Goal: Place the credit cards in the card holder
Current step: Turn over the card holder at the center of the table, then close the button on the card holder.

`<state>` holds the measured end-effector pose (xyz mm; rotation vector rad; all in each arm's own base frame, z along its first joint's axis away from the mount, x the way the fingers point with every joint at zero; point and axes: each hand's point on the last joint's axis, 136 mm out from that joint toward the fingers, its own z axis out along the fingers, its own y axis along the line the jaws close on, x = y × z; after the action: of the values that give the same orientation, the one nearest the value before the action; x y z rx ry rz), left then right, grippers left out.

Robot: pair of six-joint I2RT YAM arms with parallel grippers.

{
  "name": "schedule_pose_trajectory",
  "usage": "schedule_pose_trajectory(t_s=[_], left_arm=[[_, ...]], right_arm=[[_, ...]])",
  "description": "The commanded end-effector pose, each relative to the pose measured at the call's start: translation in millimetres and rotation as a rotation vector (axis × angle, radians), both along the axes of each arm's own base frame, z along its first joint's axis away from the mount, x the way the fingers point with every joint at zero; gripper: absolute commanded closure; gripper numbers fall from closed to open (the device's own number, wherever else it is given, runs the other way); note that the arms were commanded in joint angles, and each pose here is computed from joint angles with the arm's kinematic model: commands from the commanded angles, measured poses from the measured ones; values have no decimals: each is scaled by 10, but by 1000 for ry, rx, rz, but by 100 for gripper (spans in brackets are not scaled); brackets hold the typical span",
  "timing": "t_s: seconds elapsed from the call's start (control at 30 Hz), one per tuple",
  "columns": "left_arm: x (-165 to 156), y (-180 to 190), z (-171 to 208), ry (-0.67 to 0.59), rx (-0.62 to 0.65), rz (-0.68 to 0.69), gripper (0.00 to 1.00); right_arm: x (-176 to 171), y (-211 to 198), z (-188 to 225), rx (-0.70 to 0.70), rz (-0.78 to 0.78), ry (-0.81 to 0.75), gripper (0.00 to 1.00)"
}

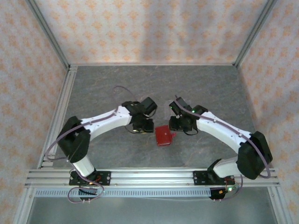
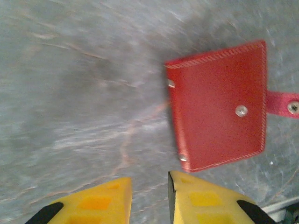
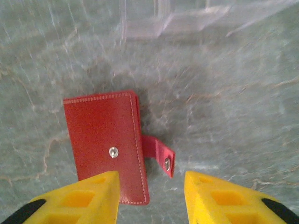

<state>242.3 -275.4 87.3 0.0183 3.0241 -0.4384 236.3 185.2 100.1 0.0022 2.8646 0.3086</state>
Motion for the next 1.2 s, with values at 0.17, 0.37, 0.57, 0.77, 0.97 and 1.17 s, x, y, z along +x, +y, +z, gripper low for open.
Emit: schedule_pose_trajectory(t_s=[0.17,0.37,0.57,0.77,0.97,1.17], left_arm=[[-127,-395,-255,35,21,-97,69],[-205,-339,-427,63,51,-102,69],[-254,-291,-558,86,72,-104,69],[-293,-241,-635,97,84,-97,69],[-304,-232,-648,100,84,-95,69],[-311,-224,-656,102,86,-96,69]], right_arm=[[-210,-23,-283,26,18,146,67],[-244,-84,-369,-5,27,161,71],[-193,-73,-442,-8,29,174,78],[-167,-68,-441,-11,37,173,83],[-136,-83,-437,-11,35,164,81],[-94,-35,-442,20,32,169,80]])
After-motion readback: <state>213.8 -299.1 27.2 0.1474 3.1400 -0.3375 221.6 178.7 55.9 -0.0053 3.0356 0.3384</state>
